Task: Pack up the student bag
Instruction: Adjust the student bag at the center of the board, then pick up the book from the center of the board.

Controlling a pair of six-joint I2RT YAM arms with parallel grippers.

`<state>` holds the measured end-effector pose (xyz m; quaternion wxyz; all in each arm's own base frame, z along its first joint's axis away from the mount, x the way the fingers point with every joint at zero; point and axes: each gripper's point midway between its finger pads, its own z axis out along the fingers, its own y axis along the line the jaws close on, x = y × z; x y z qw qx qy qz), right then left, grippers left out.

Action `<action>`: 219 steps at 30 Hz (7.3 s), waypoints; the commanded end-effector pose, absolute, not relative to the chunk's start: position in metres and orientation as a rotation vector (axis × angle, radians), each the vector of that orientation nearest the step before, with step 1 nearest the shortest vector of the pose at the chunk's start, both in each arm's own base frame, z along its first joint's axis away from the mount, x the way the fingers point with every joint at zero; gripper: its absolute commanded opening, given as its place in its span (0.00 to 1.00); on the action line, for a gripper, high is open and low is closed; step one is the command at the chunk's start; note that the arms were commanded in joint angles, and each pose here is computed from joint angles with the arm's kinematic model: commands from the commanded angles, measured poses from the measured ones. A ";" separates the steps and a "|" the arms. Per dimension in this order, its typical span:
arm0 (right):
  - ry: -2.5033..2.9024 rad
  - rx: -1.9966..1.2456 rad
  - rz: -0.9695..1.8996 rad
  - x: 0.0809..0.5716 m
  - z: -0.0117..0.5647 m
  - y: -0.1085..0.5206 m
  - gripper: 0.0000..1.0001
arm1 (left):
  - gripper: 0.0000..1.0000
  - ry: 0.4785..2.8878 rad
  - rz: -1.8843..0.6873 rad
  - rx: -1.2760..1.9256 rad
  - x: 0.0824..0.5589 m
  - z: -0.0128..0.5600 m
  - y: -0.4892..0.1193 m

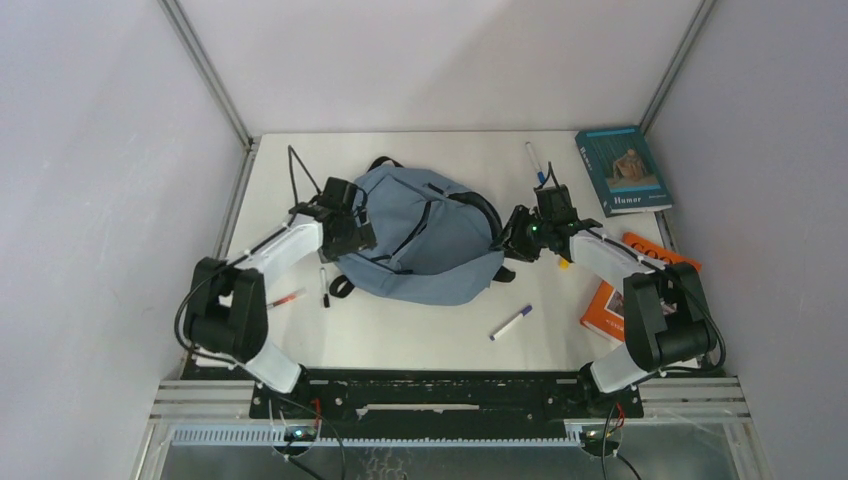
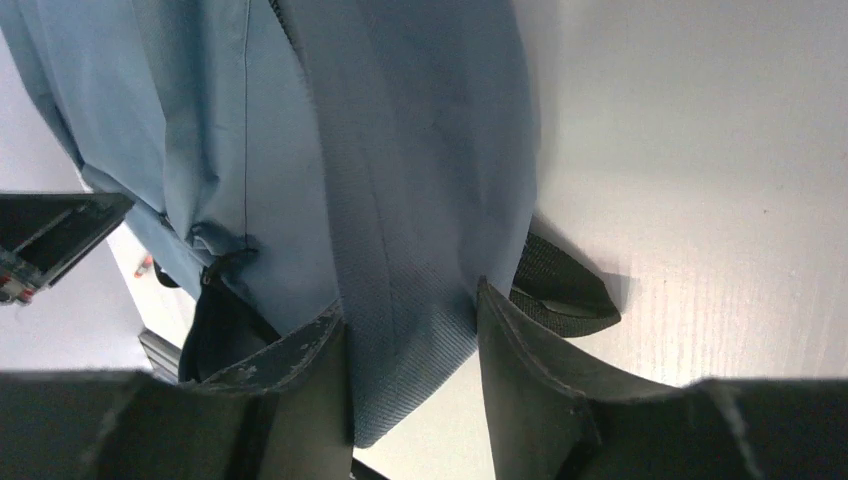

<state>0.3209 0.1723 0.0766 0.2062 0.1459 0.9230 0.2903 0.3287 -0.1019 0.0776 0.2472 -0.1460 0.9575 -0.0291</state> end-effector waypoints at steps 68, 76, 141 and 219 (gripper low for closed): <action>2.449 0.490 1.000 0.338 0.084 0.171 0.00 | 0.27 2.495 -0.497 0.497 0.387 0.101 -0.413; 2.431 0.500 1.027 0.343 0.084 0.179 0.00 | 0.00 2.360 -0.511 0.402 0.429 0.202 -0.363; 1.929 1.458 -0.661 0.201 0.134 -0.150 0.70 | 0.62 2.178 -0.771 0.798 0.296 0.226 -0.410; 2.298 1.245 0.497 0.269 0.027 -0.051 0.92 | 0.61 2.608 -1.202 0.581 0.299 0.084 -0.515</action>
